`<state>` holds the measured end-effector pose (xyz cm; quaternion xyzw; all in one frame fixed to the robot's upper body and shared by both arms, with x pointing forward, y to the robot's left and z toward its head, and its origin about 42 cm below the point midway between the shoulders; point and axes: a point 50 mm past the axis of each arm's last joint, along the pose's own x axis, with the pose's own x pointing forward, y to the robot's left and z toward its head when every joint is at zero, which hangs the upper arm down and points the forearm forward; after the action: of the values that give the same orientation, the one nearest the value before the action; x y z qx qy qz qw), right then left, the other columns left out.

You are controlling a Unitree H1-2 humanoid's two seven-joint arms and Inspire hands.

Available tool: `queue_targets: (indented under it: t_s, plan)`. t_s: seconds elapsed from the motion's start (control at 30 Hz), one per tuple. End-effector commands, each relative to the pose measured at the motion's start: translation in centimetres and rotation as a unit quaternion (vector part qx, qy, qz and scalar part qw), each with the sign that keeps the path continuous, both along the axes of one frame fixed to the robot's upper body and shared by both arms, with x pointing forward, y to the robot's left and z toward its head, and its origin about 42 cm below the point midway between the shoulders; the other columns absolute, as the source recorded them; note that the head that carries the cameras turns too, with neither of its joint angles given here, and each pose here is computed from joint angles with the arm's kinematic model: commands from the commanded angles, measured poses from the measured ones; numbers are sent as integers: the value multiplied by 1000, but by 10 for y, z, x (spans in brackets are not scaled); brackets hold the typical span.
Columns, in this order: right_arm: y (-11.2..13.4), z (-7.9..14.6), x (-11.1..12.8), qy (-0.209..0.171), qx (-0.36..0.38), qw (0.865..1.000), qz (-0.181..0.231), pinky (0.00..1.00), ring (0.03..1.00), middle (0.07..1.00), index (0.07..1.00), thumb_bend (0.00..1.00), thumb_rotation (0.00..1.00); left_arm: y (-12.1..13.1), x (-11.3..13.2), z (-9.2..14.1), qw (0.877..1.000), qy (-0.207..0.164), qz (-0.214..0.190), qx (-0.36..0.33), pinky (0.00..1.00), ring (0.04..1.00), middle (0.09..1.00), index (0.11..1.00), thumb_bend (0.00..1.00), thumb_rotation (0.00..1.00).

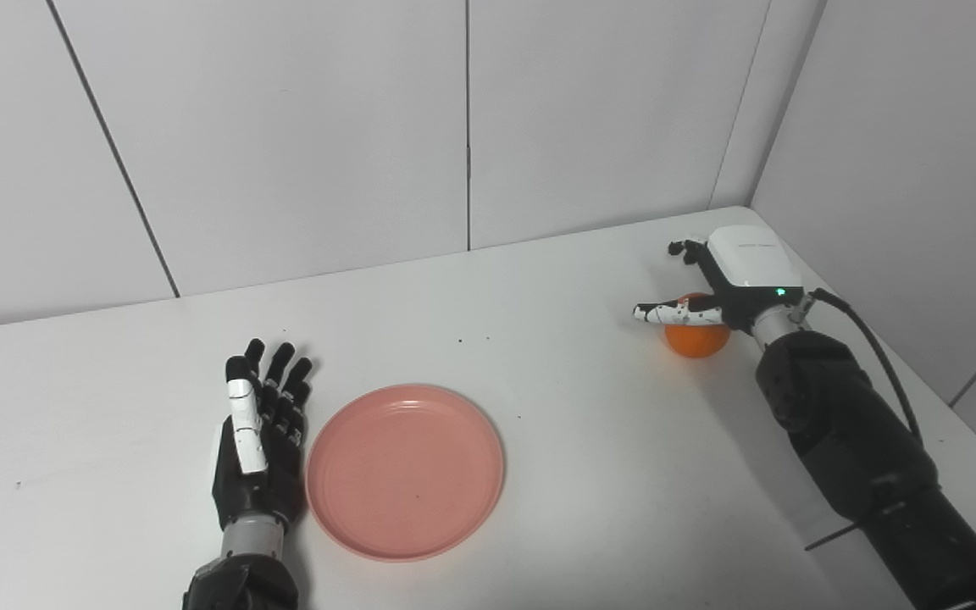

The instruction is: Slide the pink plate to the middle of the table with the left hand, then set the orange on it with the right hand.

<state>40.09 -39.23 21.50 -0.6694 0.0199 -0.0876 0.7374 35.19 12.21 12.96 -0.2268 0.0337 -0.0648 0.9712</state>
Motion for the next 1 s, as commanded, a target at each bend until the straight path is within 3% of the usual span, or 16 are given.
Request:
queue_targets:
  t_s: [0.0, 0.47, 0.97]
  plan:
    - [-6, 24, 6, -36, -3, 999, -17, 545, 632, 700, 736, 839, 788, -6, -18, -30, 997, 75, -2, 3, 1000, 922, 948, 1000, 770, 882]
    - [0, 1, -2, -8, 5, 1000, -19, 583, 682, 742, 741, 830, 774, -6, -19, -30, 997, 77, -3, 5, 1000, 928, 951, 996, 773, 872]
    - [-6, -11, -12, 8, 2, 1000, -28, 550, 655, 716, 741, 823, 766, -7, -19, -29, 997, 79, -5, 7, 1000, 924, 949, 1000, 784, 877]
